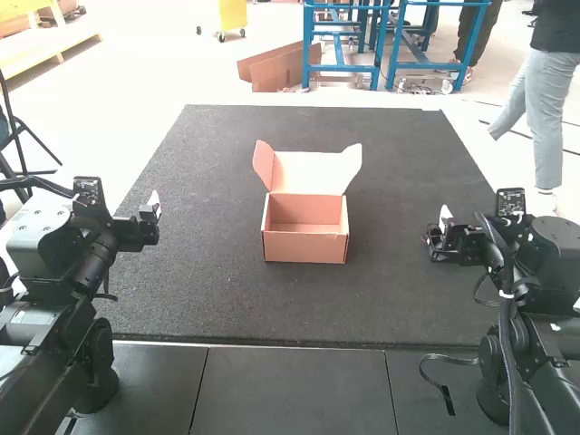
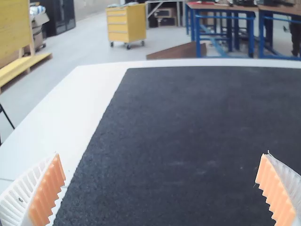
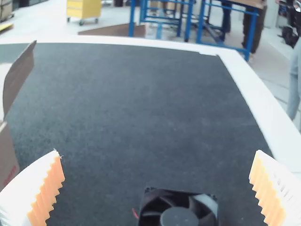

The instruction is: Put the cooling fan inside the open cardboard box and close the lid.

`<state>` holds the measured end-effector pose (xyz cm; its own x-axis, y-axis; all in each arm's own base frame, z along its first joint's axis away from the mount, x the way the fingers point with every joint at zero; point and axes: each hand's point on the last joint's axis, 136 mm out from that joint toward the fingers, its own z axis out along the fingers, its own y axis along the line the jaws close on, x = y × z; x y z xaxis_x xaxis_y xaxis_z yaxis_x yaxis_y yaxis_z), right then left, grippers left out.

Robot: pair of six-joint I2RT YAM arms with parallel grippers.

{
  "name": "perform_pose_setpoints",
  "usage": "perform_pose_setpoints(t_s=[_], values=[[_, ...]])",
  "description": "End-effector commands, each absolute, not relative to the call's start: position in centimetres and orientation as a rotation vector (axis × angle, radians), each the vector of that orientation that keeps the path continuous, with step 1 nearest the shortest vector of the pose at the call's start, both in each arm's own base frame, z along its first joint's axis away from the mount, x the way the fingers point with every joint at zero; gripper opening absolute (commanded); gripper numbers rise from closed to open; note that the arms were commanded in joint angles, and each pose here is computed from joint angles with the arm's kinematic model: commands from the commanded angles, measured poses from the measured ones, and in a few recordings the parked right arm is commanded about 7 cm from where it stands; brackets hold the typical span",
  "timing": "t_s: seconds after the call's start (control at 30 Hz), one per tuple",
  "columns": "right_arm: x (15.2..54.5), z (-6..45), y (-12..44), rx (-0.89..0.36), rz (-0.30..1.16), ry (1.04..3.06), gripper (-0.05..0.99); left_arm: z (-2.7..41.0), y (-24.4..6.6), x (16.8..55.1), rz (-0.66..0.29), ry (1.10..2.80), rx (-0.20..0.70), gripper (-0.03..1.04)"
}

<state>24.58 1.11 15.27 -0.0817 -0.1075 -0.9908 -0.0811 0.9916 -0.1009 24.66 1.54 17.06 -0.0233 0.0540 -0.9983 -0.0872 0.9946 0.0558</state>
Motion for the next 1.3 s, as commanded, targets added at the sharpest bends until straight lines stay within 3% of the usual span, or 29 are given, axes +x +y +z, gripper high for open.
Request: perform_pose_setpoints(t_s=[0.0,1.27], values=[[24.54,15.14,1.29,-0.161,-0.028,1.653,0.91,17.31,1.77,24.60,0.115,1.573,-0.044,0.96],[24.53,15.18,1.20,-0.150,-0.023,1.652,0.91,17.31,1.77,24.60,0.115,1.573,-0.044,0.96]])
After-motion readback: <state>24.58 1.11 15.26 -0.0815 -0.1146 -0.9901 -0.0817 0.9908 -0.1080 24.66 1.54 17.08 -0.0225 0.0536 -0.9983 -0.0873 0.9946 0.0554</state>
